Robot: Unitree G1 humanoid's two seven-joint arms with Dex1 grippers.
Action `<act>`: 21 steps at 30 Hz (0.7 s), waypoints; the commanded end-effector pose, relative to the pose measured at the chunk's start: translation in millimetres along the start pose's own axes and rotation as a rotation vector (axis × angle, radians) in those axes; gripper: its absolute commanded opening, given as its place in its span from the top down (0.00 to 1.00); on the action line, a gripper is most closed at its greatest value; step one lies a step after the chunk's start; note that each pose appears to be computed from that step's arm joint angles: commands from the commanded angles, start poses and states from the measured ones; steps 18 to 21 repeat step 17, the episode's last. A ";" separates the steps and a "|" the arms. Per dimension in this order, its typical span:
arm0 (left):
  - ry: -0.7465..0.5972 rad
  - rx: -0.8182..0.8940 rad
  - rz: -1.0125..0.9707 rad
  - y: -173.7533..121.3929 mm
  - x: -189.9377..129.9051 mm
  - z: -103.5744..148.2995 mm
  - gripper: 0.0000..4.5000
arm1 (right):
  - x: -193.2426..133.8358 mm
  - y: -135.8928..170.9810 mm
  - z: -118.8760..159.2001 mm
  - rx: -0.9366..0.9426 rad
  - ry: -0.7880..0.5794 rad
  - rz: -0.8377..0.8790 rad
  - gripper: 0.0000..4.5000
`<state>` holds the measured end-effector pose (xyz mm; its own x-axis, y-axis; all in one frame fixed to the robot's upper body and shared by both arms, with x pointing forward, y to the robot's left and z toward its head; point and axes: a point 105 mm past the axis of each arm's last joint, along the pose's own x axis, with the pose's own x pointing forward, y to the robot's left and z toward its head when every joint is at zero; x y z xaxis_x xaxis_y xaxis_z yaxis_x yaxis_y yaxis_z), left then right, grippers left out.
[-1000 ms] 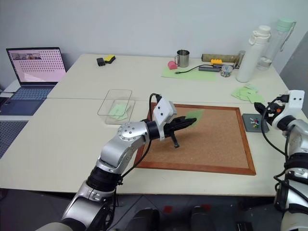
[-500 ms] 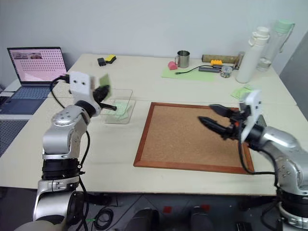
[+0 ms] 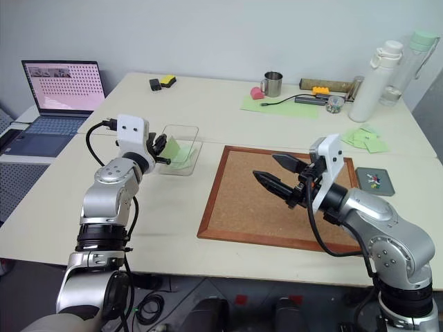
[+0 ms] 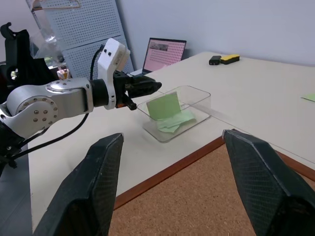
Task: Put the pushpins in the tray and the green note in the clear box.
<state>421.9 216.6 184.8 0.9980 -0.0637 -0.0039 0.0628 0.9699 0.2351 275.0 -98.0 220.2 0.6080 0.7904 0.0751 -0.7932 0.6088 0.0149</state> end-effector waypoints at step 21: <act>0.070 0.177 -1.006 -108.4 -110.6 -9.7 0.51 | -76.8 -31.4 -28.9 -0.150 0.240 -0.208 0.25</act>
